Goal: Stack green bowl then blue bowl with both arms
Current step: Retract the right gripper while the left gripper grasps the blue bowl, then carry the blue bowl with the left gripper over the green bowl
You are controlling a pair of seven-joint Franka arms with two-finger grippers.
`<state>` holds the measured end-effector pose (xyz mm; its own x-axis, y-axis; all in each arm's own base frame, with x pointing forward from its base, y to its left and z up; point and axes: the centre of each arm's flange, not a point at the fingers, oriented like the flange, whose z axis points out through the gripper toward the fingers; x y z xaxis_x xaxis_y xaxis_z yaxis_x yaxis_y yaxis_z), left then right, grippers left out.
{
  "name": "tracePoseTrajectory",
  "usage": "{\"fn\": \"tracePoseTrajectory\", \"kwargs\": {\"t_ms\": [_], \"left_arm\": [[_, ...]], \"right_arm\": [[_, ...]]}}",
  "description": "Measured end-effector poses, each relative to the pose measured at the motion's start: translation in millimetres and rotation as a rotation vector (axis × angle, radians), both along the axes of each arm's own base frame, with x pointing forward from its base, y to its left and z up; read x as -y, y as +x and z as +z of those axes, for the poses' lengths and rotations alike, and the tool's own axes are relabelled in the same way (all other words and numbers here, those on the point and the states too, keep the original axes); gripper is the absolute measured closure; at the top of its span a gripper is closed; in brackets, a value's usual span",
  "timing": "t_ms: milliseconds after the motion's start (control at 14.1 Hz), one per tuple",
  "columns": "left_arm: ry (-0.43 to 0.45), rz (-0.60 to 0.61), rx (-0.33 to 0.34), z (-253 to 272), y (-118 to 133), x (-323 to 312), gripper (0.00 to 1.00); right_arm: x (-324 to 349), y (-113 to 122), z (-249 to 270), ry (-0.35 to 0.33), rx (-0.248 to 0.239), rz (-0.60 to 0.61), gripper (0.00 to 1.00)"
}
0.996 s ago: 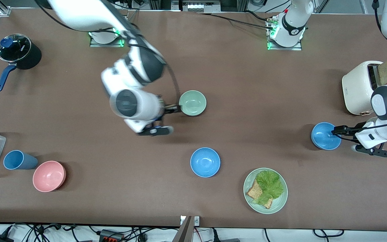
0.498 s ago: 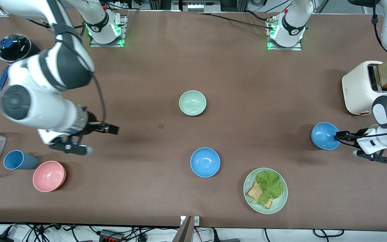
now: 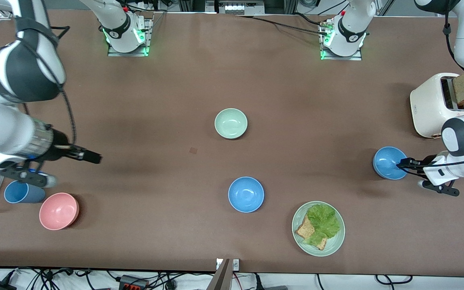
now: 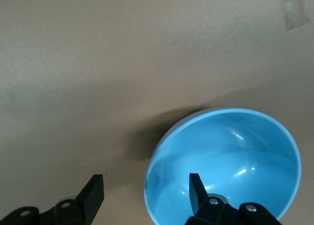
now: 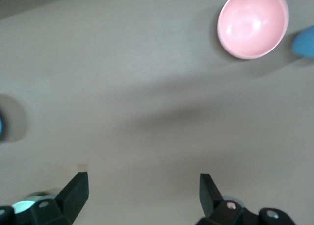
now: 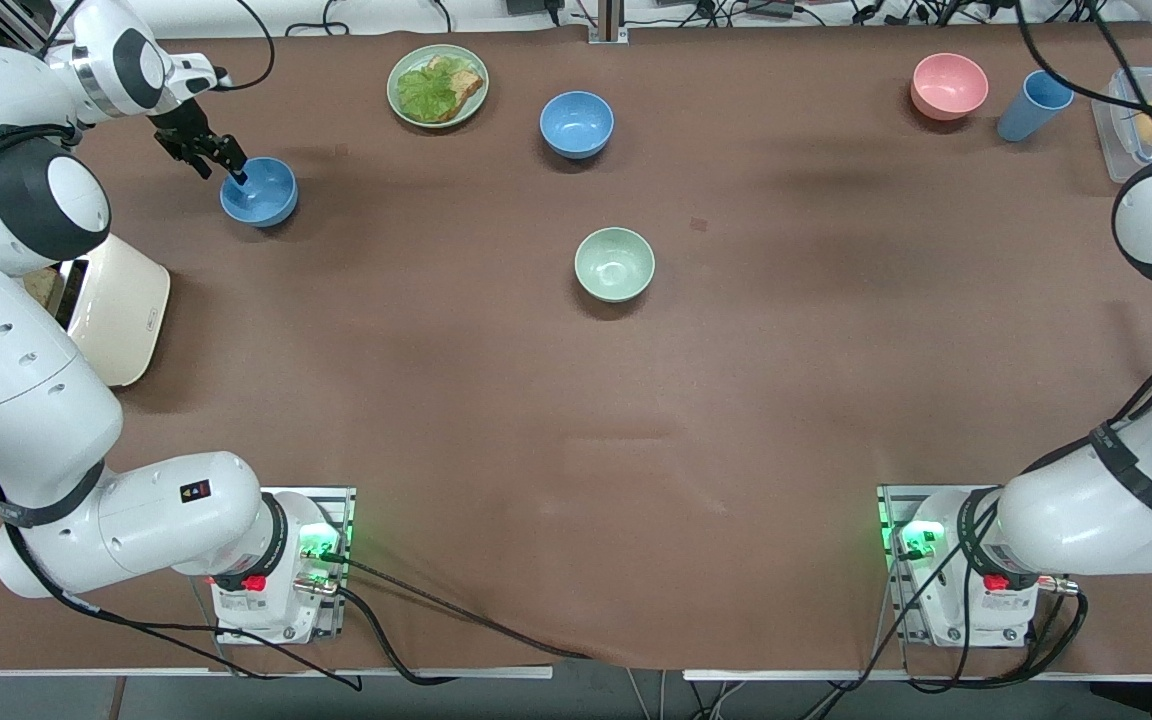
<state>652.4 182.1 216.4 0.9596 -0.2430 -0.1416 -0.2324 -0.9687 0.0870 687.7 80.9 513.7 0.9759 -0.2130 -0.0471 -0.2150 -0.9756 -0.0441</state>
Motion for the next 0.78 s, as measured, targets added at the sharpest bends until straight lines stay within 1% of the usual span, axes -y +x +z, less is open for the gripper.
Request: {"fn": "tracePoseTrajectory", "kwargs": {"t_ms": [356, 427, 498, 640, 711, 783], "left_arm": [[-0.008, 0.006, -0.019, -13.3, -5.5, -4.0, 0.26], [-0.010, 0.004, -0.022, -17.3, -7.7, -4.4, 0.29], [-0.011, 0.003, -0.022, -20.7, -9.8, -4.4, 0.29], [-0.013, -0.001, -0.024, -23.4, -11.6, -4.3, 0.44], [-0.013, -0.002, -0.024, -23.5, -11.6, -4.1, 0.44], [-0.014, -0.003, -0.023, -23.4, -11.5, -4.0, 0.50]], "right_arm": [[95.6, -11.3, 44.9, -0.042, 0.067, 0.080, 0.00], [109.0, -15.4, 55.0, -0.051, 0.082, 0.093, 0.00], [115.6, -20.1, 65.8, -0.056, 0.096, 0.100, 0.00], [117.3, -31.0, 82.4, -0.057, 0.108, 0.108, 0.00], [117.0, -37.9, 86.1, -0.056, 0.097, 0.122, 0.00], [117.0, -45.3, 88.2, -0.054, 0.081, 0.130, 0.00]]}}
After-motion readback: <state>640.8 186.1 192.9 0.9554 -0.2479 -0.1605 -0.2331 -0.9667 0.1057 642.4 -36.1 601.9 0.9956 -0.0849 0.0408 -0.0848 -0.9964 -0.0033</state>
